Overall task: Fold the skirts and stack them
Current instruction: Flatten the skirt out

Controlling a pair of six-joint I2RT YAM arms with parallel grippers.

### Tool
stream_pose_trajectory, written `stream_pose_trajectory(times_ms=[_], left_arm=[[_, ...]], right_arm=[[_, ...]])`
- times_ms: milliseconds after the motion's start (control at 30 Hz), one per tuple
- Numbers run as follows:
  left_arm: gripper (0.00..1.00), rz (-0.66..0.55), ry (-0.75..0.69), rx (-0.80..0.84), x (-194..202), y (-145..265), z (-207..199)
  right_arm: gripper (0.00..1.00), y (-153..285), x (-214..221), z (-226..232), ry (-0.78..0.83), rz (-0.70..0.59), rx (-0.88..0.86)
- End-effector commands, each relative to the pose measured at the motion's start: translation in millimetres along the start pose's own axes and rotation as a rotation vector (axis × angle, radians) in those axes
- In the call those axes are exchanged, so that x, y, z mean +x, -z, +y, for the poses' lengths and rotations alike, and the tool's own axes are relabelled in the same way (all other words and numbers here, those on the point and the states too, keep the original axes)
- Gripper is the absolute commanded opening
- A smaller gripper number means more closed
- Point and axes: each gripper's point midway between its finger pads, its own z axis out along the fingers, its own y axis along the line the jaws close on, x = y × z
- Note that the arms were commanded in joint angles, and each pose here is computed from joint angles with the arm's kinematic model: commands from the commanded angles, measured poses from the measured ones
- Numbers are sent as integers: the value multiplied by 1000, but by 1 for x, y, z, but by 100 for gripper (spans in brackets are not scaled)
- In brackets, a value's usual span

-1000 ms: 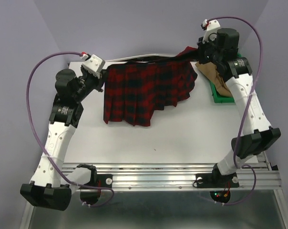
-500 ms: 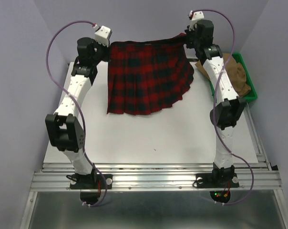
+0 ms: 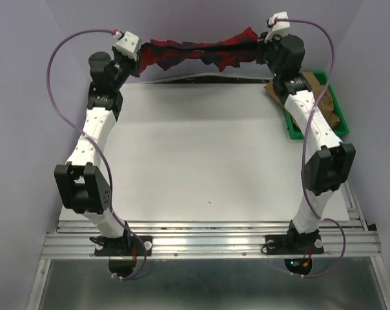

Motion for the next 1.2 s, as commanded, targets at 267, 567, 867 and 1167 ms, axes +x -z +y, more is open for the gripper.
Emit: stream_pose_trajectory(times_ms=[267,567,867,1167], left_arm=[[0,378,-304,250,224,142,-80],[1,439,-526,539,253,249,-146],[57,383,-762,756,232,328,-185],[79,239,-548,510,147,326,-180]], right_arm=[[1,141,280,25,264,613,-400],[10,260,308,38,399,802,-667],[99,322,293,42,479,950,-829],[88,291,220,61,198,855,-686]])
